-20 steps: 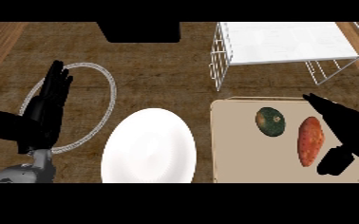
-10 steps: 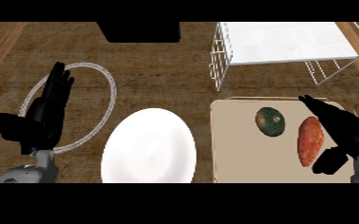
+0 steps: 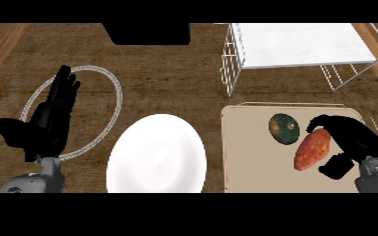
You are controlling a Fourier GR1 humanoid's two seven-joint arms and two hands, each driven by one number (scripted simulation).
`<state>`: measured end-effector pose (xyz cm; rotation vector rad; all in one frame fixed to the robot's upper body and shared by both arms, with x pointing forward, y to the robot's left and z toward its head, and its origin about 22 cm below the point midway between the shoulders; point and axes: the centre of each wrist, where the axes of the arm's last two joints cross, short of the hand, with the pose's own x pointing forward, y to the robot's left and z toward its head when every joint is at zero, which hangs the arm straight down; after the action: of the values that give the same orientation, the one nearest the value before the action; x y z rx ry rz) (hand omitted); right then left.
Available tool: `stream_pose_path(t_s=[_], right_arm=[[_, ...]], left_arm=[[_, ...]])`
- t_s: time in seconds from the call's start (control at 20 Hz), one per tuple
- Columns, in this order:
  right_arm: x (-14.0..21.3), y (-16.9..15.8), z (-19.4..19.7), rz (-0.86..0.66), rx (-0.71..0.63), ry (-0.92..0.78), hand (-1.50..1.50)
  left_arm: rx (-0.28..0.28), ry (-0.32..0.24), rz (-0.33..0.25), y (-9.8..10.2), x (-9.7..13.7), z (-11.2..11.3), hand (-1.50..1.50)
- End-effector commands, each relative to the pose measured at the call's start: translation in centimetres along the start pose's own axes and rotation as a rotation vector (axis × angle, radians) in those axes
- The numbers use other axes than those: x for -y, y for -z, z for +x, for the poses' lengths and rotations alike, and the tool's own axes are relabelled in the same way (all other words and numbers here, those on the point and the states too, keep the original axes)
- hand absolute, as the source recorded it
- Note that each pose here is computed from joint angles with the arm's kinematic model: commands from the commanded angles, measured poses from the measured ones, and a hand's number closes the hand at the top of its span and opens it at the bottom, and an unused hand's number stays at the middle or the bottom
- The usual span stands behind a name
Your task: Pick the sweet potato from the tray and place it in the tiered shelf
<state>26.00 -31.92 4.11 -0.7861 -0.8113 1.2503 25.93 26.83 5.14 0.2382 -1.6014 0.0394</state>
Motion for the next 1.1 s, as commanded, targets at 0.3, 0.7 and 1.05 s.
stream_pose_path(t_s=[0.3,0.7,1.05], right_arm=[[-2.1,1.1,0.1,-0.139,0.088,-0.085,1.5],[-3.1,-2.0,13.5,-0.141,0.144,0.112,1.5],[3.3,-7.4,14.7,-0.278,0.22,0.246,1.5]], left_arm=[[0.012,0.013,0.012,0.7,1.0,0.8,0.0],[0.017,0.025,-0.02,0.0,-0.3,1.6,0.0],[-0.011,0.004,0.005,-0.4,-0.6,0.8,0.0]])
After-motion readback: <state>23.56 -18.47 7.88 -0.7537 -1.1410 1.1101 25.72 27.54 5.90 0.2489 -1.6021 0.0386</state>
